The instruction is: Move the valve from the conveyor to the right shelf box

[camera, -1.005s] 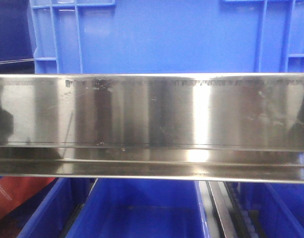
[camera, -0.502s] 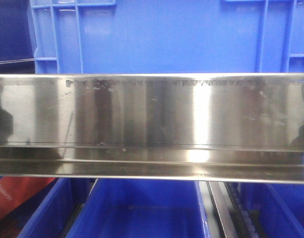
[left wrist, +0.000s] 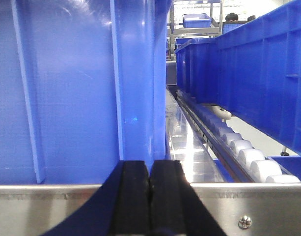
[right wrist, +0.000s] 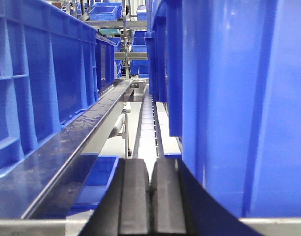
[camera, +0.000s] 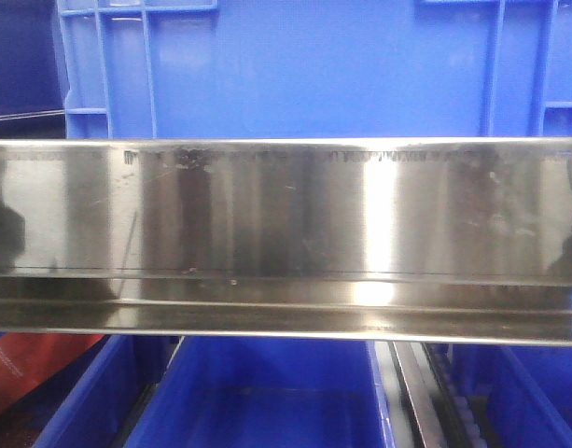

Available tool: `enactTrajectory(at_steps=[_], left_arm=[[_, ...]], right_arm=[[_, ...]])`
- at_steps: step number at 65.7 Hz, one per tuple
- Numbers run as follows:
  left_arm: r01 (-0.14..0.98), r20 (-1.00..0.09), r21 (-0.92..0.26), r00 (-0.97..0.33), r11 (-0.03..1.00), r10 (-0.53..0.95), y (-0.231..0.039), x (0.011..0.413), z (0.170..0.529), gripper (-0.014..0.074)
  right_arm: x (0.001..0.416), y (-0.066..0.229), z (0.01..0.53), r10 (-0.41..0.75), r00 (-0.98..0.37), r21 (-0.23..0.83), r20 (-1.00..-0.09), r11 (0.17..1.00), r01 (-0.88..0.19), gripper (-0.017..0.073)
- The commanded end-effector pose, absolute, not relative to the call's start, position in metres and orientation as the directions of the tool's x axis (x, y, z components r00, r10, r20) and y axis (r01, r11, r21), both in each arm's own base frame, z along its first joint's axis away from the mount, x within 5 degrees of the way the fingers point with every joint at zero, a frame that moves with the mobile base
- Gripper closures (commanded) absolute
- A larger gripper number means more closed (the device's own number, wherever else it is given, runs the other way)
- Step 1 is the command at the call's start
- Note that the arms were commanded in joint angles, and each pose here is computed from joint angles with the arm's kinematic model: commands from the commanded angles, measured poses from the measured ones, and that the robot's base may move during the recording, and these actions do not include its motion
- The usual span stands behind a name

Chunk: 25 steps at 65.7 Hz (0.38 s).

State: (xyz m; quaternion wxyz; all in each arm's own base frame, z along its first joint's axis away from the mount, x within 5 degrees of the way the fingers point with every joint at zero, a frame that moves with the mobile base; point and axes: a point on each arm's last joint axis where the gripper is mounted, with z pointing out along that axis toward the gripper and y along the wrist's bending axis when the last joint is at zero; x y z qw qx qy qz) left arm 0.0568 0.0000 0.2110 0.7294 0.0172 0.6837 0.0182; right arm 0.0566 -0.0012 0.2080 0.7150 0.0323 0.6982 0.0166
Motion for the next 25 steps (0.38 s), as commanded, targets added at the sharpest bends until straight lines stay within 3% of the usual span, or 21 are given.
enactTrajectory(at_steps=[1, 25], left_arm=[[-0.009, -0.996, 0.035, 0.087, 0.999, 0.036, 0.0003, 0.0561, 0.2132, 0.0705], [-0.009, -0.996, 0.035, 0.087, 0.999, 0.036, 0.0003, 0.0561, 0.2132, 0.0705]], right_arm=[[0.0564, -0.0015, 0.2094, 0.056, 0.047, 0.057, -0.997, 0.998, 0.025, 0.0722], [0.0564, -0.0015, 0.2094, 0.056, 0.047, 0.057, -0.997, 0.998, 0.025, 0.0722]])
